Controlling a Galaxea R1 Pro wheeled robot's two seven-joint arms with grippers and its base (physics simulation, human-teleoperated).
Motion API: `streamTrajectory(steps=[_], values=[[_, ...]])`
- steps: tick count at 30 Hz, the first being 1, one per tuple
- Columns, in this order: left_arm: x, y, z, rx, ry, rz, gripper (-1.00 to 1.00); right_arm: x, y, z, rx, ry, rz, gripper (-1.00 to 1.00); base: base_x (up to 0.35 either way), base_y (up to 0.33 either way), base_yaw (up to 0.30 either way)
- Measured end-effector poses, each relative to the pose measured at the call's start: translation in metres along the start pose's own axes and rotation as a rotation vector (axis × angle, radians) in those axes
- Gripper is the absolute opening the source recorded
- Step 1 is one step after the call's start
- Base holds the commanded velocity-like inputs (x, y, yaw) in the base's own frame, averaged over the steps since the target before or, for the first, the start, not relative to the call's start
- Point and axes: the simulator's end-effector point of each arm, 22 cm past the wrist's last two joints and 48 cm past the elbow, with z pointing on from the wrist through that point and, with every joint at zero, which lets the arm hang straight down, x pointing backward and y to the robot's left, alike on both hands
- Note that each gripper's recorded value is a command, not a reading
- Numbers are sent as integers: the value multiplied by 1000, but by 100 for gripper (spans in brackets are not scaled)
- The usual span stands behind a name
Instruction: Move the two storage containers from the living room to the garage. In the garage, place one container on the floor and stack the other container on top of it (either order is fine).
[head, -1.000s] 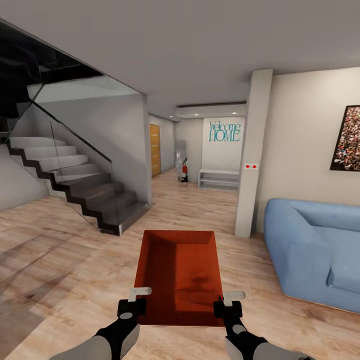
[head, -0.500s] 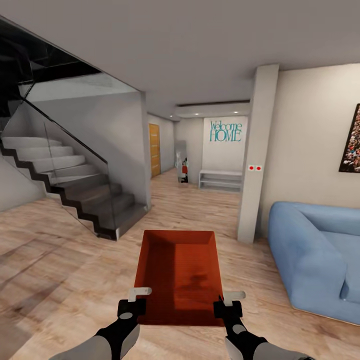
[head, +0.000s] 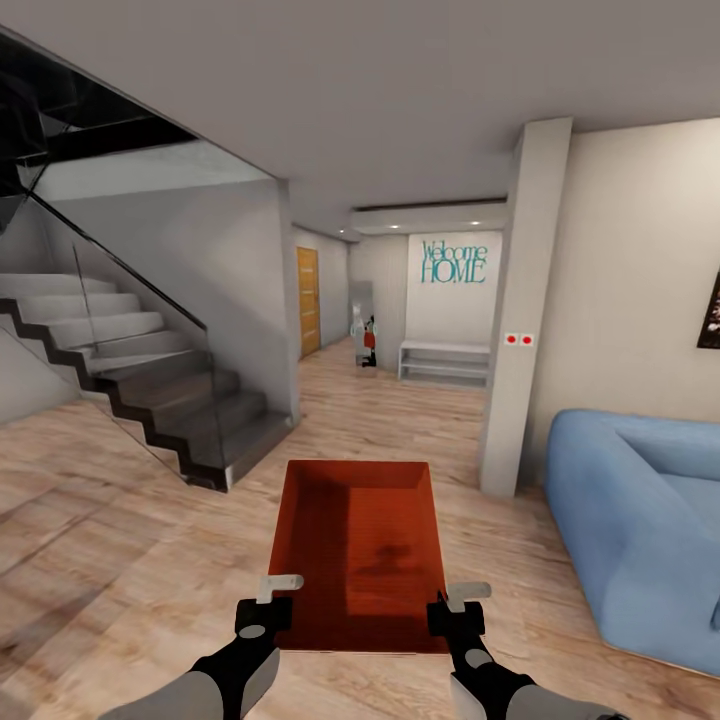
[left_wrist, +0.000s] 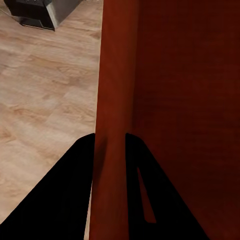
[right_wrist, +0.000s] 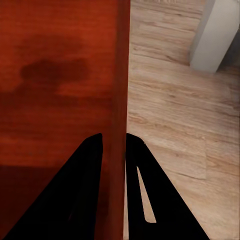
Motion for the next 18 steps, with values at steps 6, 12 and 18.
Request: streamTrajectory(steps=[6,12,18], values=[[0,0,0,0,0,0,-100,0,0,0,0,1,0,-100,325,0,0],[0,0,0,0,0,0,-100,0,0,0,0,0,0,-100,325,0,0],[0,0,0,0,0,0,-100,0,0,0,0,0,-1,-100,325,0,0]])
